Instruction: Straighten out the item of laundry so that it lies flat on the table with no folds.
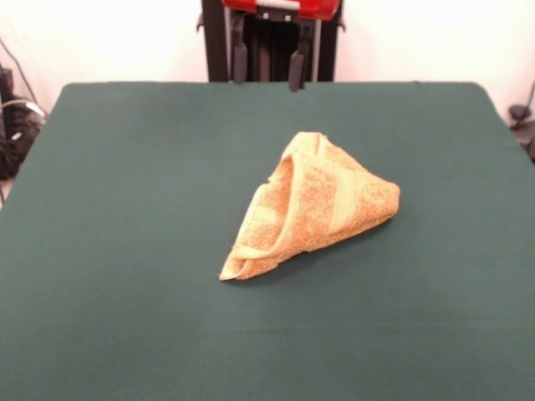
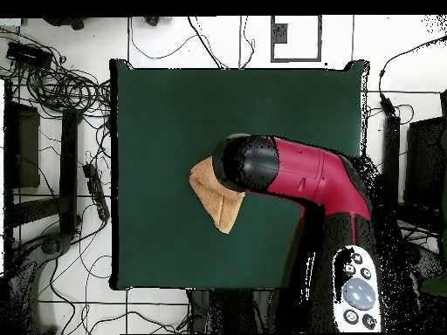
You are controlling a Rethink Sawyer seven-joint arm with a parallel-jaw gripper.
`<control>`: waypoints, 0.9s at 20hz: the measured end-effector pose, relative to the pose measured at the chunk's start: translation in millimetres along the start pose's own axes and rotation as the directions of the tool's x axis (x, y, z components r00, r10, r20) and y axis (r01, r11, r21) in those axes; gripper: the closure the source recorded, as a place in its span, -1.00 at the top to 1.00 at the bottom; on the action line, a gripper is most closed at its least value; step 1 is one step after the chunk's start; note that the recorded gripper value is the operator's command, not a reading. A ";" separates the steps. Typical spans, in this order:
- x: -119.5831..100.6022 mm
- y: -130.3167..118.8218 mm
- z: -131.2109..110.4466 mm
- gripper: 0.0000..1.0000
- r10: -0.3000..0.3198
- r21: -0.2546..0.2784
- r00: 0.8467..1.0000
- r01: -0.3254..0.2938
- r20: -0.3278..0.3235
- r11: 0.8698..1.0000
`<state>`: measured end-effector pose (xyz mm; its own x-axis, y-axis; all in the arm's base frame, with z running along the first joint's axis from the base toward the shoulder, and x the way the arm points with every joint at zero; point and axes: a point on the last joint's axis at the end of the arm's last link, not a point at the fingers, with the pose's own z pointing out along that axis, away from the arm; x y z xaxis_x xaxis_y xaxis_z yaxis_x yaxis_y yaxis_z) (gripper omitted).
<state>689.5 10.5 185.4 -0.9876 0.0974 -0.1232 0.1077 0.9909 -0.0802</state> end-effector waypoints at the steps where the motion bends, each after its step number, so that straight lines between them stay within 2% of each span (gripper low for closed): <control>1: -2.4 -0.4 0.2 1.00 0.000 0.002 1.000 0.000 0.019 1.000; 5: -15.7 -4.0 4.3 1.00 0.003 0.012 0.991 -0.004 0.131 1.000; 8: -20.7 -4.8 12.1 1.00 0.009 0.013 0.982 -0.011 0.189 1.000; 13: -13.3 -2.3 28.9 1.00 0.026 0.002 0.981 -0.026 0.190 1.000; 18: 2.4 0.8 53.5 1.00 0.050 -0.018 0.987 -0.048 0.156 0.999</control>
<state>693.4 6.6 132.1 -0.9511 0.1312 -0.2797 0.1528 0.9866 -0.0569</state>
